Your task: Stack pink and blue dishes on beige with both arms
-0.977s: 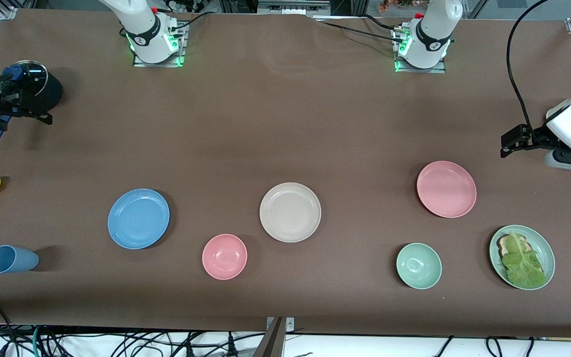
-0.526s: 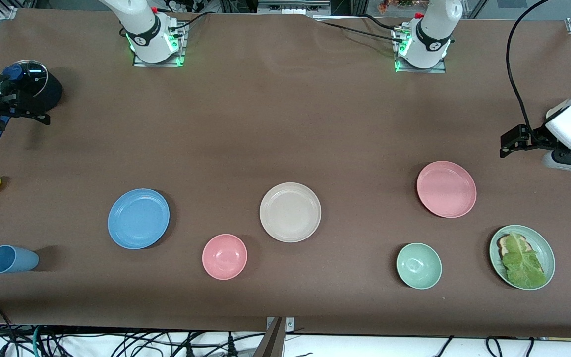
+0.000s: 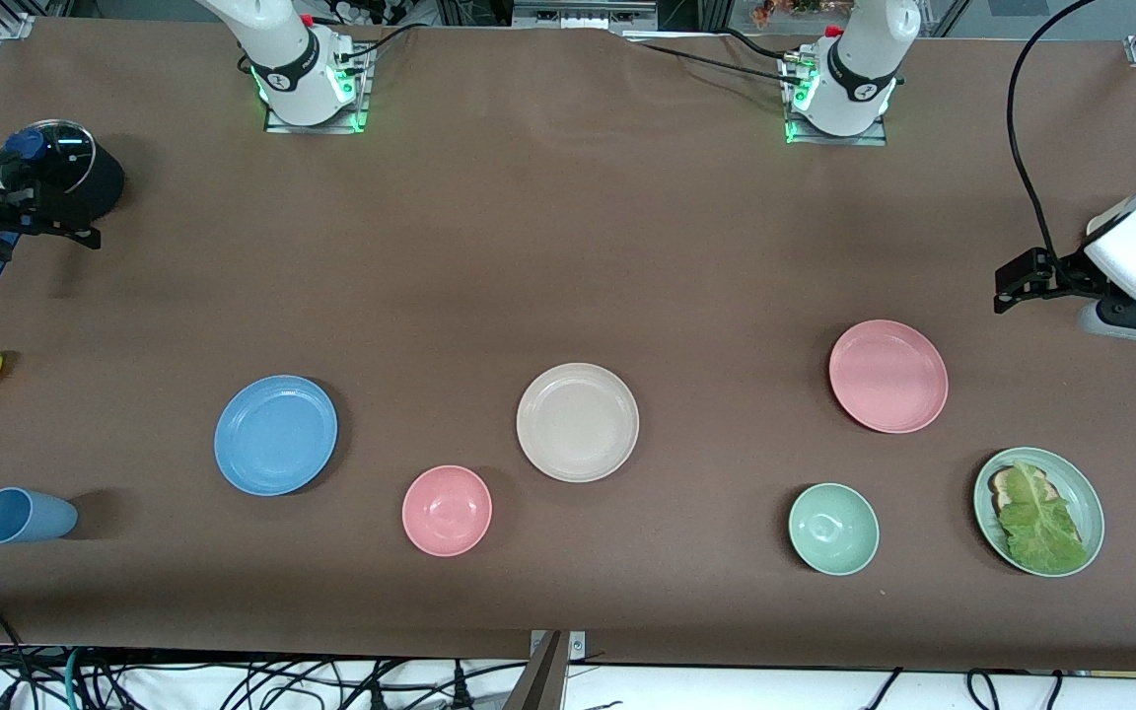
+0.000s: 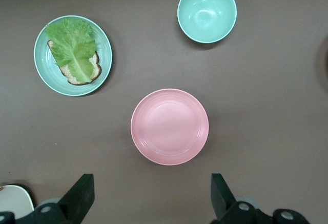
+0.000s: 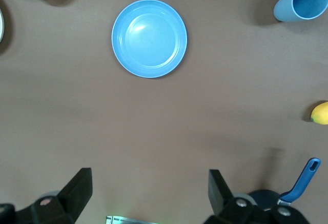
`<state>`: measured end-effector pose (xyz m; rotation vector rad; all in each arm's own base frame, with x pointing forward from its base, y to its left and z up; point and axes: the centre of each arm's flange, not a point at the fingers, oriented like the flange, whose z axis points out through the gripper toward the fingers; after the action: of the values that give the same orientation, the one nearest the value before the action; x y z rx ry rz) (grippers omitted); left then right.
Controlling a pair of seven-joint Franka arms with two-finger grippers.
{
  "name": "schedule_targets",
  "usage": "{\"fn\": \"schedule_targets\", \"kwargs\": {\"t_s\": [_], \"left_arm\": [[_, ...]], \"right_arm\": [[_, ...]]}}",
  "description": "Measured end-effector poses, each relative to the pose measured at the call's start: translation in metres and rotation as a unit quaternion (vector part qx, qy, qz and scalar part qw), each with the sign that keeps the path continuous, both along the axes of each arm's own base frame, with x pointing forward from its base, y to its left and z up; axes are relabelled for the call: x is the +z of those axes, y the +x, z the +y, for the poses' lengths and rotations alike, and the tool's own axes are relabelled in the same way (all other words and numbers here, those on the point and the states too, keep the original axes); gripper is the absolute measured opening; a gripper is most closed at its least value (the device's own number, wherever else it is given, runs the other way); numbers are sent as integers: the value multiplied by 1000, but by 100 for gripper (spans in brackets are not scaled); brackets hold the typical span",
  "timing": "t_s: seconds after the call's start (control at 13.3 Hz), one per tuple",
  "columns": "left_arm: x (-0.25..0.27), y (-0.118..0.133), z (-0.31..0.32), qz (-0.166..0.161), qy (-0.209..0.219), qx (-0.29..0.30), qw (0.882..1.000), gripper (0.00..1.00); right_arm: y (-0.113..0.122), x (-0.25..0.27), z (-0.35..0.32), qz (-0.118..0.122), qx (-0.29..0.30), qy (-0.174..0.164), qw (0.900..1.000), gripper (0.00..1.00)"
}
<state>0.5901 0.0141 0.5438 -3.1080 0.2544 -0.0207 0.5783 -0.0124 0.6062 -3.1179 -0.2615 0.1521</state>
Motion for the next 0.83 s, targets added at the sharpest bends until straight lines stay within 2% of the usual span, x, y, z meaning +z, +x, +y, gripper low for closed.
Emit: {"fn": "schedule_targets", "kwargs": {"t_s": [0.83], "left_arm": [[-2, 0, 2, 3, 0, 1, 1000, 100]], "right_arm": [[7, -13, -3, 10, 1, -2, 1000, 100]]}}
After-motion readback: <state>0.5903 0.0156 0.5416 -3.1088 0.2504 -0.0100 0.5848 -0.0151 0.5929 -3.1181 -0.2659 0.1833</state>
